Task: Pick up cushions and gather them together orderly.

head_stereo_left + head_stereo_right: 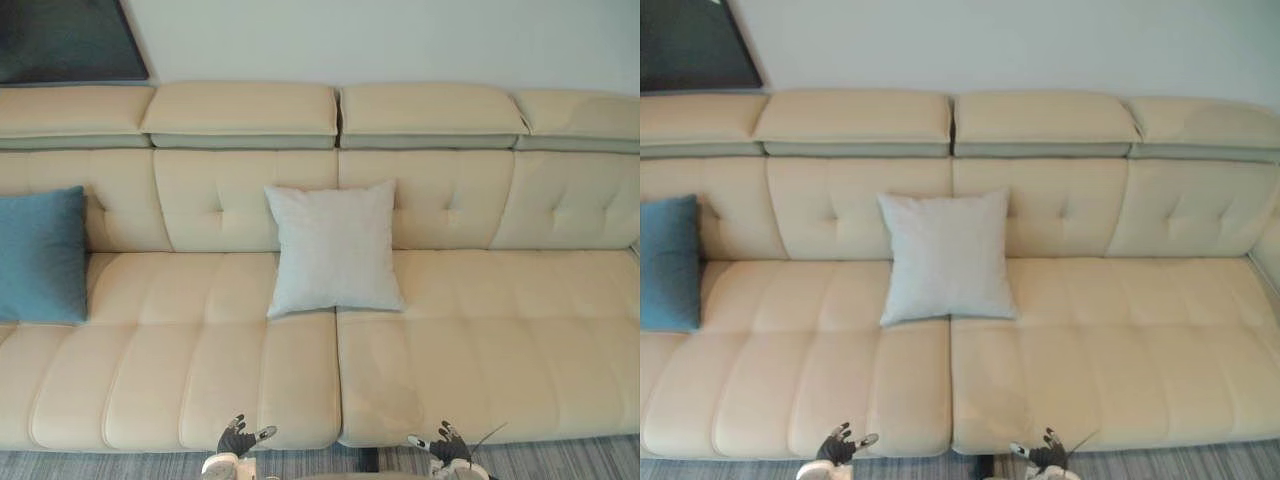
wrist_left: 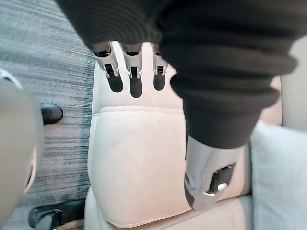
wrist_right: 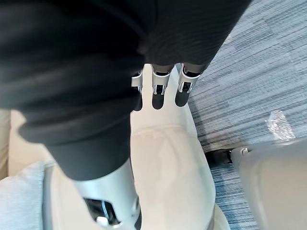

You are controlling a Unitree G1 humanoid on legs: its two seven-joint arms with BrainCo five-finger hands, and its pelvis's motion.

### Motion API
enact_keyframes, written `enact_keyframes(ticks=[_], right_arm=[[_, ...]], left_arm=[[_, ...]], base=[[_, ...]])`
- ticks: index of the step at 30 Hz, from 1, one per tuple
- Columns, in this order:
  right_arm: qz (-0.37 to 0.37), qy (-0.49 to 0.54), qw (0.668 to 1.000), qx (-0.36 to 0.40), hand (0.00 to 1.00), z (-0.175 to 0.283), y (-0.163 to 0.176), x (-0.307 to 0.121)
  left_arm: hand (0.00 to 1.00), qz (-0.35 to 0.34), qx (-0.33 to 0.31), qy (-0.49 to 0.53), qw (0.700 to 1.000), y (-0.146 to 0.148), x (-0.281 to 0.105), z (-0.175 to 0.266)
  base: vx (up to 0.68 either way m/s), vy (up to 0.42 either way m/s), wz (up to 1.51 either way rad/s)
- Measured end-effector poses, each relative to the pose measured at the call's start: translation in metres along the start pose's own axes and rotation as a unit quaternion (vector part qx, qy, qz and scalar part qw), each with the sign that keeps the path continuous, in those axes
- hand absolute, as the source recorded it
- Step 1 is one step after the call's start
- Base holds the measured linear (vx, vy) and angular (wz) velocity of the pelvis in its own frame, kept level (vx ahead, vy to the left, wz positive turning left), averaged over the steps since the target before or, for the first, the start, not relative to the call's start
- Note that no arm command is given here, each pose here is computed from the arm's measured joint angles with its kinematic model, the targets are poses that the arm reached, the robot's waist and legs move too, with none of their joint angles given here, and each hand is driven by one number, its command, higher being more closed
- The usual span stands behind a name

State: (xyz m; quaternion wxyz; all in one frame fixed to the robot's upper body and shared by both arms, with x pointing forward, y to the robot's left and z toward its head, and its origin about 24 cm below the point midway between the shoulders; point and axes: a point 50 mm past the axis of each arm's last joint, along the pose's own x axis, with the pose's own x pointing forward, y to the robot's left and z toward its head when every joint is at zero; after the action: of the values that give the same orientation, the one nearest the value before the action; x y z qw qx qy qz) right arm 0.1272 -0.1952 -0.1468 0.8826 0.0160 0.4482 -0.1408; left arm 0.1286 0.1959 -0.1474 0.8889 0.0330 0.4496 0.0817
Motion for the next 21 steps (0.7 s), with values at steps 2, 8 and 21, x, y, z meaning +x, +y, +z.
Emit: enact_keyframes(ticks=[2, 8, 21], right_arm=[[0.013, -0.013, 1.000, -0.021, 0.00, 0.008, 0.007, 0.002], [0.025, -0.040, 0.998, -0.029, 0.00, 0.026, 0.017, 0.004], [0.018, -0.119, 0.991, -0.058, 0.00, 0.071, 0.033, 0.007]], left_arm=[[0.00, -0.010, 0.028, -0.031, 0.999, -0.002, 0.007, 0.023], [0.00, -0.008, 0.031, -0.100, 0.994, -0.002, 0.011, 0.065], [0.00, -0.011, 0.007, -0.069, 0.998, -0.016, 0.009, 0.047]], base=[[-0.20, -0.016, -0.20], [-0.14, 0.018, 0.01], [-0.30, -0.220, -0.16]])
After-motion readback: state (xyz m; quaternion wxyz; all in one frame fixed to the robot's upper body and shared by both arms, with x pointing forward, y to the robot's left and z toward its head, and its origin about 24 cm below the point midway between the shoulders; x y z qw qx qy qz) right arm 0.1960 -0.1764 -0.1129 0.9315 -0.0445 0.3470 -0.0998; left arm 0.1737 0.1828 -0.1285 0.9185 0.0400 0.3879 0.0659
